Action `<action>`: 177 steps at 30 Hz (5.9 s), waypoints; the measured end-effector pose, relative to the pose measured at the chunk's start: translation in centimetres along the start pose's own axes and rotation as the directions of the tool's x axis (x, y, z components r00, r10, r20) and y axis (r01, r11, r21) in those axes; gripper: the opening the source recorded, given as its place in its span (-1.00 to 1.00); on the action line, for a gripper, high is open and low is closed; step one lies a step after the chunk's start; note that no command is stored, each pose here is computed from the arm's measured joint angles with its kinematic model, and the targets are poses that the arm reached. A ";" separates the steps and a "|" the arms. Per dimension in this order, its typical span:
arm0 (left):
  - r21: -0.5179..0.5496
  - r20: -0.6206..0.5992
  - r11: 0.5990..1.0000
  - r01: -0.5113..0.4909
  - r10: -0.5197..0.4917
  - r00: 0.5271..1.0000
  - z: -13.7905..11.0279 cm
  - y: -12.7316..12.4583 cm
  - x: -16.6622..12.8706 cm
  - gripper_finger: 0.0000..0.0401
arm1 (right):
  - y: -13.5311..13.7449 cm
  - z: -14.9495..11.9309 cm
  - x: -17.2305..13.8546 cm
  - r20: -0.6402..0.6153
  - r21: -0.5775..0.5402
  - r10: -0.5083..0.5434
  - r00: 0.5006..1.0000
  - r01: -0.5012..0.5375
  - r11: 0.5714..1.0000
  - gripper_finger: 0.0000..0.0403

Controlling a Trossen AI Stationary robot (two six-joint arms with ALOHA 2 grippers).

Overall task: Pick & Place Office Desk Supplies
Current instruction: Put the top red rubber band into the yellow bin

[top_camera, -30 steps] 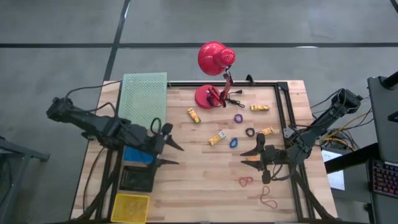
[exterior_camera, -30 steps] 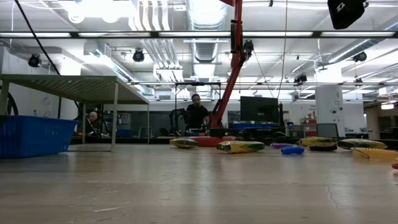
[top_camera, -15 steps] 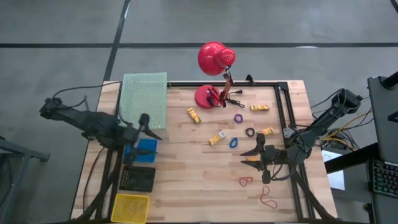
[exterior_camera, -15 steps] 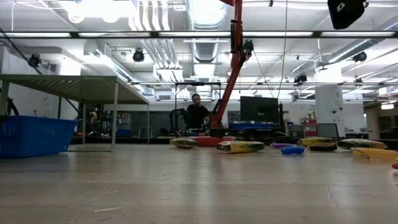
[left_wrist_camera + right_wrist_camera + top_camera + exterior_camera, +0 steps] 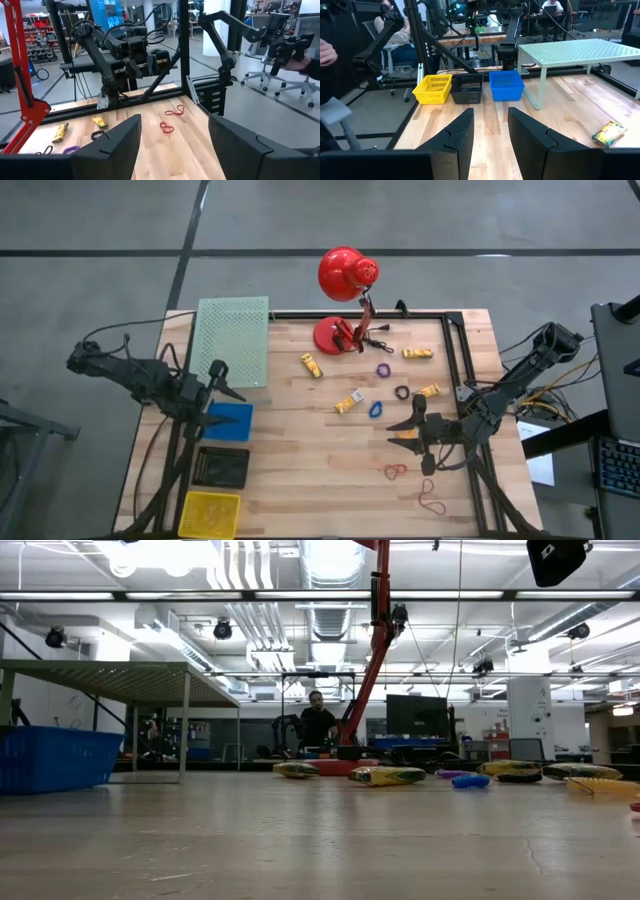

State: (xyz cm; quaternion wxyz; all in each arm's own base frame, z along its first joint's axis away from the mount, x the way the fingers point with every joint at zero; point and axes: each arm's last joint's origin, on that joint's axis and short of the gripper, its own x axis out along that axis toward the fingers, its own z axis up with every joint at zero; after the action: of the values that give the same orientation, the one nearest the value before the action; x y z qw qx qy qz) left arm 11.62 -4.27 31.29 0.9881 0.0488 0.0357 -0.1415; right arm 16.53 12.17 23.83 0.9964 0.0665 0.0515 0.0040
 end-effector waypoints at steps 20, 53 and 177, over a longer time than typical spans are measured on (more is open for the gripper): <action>0.001 -0.016 1.000 0.001 -0.001 1.000 -0.2 0.0 0.2 0.17 | -0.2 2.1 0.5 0.208 0.624 -0.173 0.963 0.005 0.781 -0.42; -0.054 -0.105 0.999 0.001 -0.007 0.994 -3.0 -0.3 1.0 0.17 | 11.4 5.1 11.3 -0.854 0.240 -0.304 0.422 0.839 0.488 -0.50; -0.050 -0.119 0.999 0.002 -0.008 0.993 -3.4 -0.4 1.0 0.19 | 8.5 -10.3 14.5 -0.950 -0.068 -0.311 0.032 0.950 0.305 -0.96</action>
State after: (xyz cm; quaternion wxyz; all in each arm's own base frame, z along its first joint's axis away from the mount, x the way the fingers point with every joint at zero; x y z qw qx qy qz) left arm 12.30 -4.54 27.82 0.9847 0.0324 0.0981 -0.1400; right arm 29.85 22.16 13.34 0.5936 0.3387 0.5572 -0.4717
